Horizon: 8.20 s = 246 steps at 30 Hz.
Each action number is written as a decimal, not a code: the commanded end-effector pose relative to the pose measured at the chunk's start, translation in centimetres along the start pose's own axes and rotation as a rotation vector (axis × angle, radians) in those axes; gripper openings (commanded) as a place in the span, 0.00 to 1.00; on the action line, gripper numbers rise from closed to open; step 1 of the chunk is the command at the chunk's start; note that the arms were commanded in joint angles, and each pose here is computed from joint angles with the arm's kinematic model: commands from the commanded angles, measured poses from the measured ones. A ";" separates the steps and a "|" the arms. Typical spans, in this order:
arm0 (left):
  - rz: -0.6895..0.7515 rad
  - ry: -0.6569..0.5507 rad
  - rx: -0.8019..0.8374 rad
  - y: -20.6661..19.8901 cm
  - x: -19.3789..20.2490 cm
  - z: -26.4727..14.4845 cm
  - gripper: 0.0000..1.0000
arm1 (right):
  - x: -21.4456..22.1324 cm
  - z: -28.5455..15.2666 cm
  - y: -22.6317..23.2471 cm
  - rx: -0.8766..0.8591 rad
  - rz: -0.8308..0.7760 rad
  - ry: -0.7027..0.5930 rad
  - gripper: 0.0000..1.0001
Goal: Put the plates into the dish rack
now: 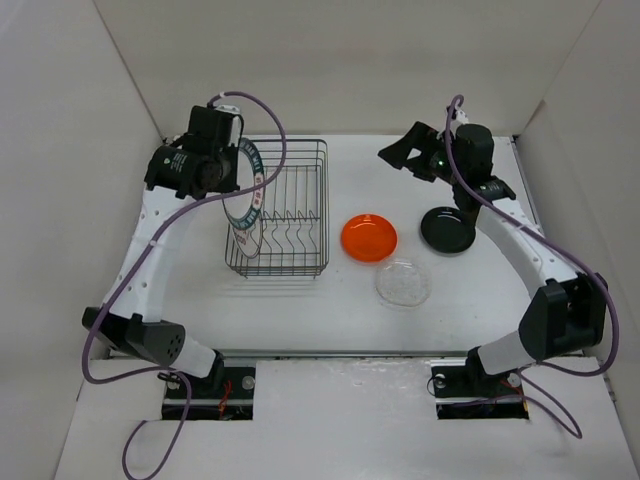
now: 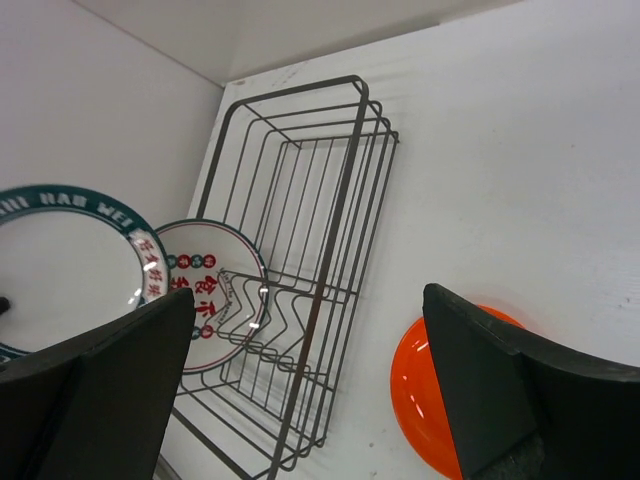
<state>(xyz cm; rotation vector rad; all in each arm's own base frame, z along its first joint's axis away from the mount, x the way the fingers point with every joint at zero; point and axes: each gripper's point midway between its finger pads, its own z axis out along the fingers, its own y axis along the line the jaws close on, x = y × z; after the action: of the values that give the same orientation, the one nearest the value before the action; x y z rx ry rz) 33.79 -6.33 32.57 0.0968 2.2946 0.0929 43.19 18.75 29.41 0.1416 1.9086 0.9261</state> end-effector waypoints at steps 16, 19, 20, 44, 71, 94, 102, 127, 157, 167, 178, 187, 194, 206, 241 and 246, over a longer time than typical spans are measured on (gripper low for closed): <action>-0.063 0.061 -0.187 -0.5 1.5 2.3 0.00 | -0.4 -2.7 -0.7 0.029 -0.025 -0.049 1.00; -0.070 0.058 -0.205 -0.6 0.9 3.0 0.00 | -0.6 -2.7 -1.4 0.034 -0.018 -0.044 1.00; -0.070 0.058 -0.205 -0.6 0.9 3.0 0.00 | -0.6 -2.7 -1.4 0.034 -0.017 -0.044 1.00; 0.031 0.253 -0.216 -2.6 5.8 8.2 0.01 | -1.6 -3.2 -3.8 0.039 -0.028 -0.035 1.00; 0.070 0.037 0.048 -5.9 -3.5 4.2 0.80 | 10.8 0.3 -14.2 0.144 -0.220 0.498 0.85; 0.084 -0.123 0.320 -10.5 -7.2 2.6 1.00 | 20.3 2.6 -18.6 0.254 -0.093 0.729 0.15; 0.127 -0.150 0.390 -11.6 -7.7 2.2 1.00 | 15.1 4.2 -16.4 0.196 0.010 0.538 0.00; 0.238 -0.293 1.045 -22.3 -10.5 -0.6 0.80 | -2.1 -4.3 7.2 -0.267 -0.266 -0.025 0.00; 0.000 0.042 -0.047 -4.6 0.7 3.8 0.00 | 0.9 -3.5 0.7 0.134 -0.212 0.029 1.00; -0.004 0.126 -0.138 -4.6 2.5 7.2 0.00 | 2.1 -4.0 -0.5 0.163 -0.208 0.040 1.00; 0.038 0.203 -0.108 -6.3 4.2 10.5 0.00 | 1.2 -4.7 -2.5 0.195 -0.215 0.028 1.00; 0.093 0.303 -0.071 -8.1 7.5 11.8 0.00 | 0.6 -5.7 -8.9 0.356 -0.160 0.033 1.00; 0.133 0.349 -0.041 -9.0 9.4 12.0 0.17 | 1.4 -8.9 -15.5 0.501 -0.029 -0.017 1.00; 0.098 0.111 0.041 -10.0 0.3 7.7 0.80 | 5.6 -16.3 -21.7 0.817 0.135 -0.113 1.00; 0.175 -0.147 0.436 -15.9 -6.8 3.3 1.00 | 12.6 -10.8 -32.8 0.838 0.379 0.219 0.04; 0.178 -0.135 0.443 -16.1 -6.4 3.7 1.00 | 12.4 -10.7 -33.1 0.846 0.376 0.216 0.00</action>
<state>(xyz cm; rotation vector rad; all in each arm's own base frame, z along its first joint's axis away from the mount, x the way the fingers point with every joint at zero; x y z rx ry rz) 40.32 -22.30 32.25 0.5022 2.1782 -0.2934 38.38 -3.95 2.73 0.9313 2.3624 0.3749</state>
